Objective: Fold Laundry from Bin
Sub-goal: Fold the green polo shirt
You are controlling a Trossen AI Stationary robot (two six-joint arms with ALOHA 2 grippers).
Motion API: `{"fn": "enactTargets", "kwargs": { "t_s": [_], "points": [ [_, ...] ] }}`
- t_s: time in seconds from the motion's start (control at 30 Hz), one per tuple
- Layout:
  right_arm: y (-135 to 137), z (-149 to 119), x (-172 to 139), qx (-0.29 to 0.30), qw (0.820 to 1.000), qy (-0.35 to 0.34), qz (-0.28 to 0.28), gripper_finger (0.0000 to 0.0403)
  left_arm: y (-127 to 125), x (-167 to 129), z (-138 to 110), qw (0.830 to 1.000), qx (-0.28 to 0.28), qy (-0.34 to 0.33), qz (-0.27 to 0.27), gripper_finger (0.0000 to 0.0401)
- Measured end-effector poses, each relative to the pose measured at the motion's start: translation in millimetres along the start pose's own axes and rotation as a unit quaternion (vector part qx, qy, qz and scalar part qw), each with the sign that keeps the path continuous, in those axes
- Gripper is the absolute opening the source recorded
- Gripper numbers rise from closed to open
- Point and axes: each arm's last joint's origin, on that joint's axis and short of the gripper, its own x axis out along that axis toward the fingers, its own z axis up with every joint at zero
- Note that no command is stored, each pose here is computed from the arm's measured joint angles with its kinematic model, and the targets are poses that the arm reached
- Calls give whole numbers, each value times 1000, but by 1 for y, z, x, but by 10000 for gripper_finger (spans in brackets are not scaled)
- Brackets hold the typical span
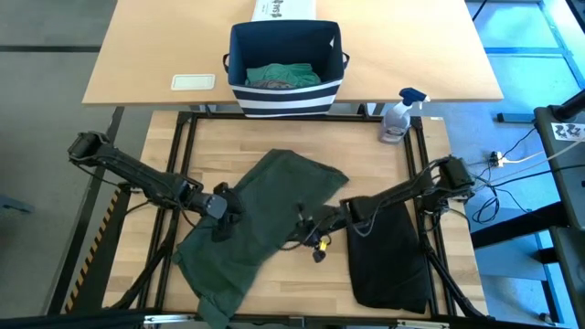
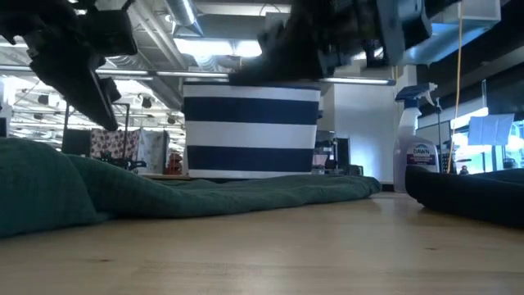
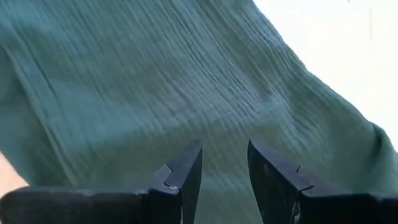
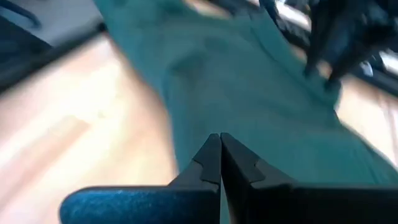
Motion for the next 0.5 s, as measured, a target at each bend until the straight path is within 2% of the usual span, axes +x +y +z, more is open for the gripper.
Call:
{"fn": "enactTargets", "kwargs": {
  "t_s": [0.1, 0.2, 0.3, 0.5],
  "points": [
    [-3, -8, 4, 36, 998, 30, -31, 3, -1, 4, -1, 1000, -13, 16, -6, 124],
    [-8, -16, 5, 73, 995, 52, -40, 3, -2, 13, -4, 999, -21, 39, -3, 124],
    [-13, -28, 3, 103, 986, 111, -66, 3, -4, 24, -9, 997, -12, 72, 4, 124],
    [-41, -61, -10, 186, 942, 237, -148, 3, -5, 41, -17, 993, -7, 119, 16, 124]
  ]
}}
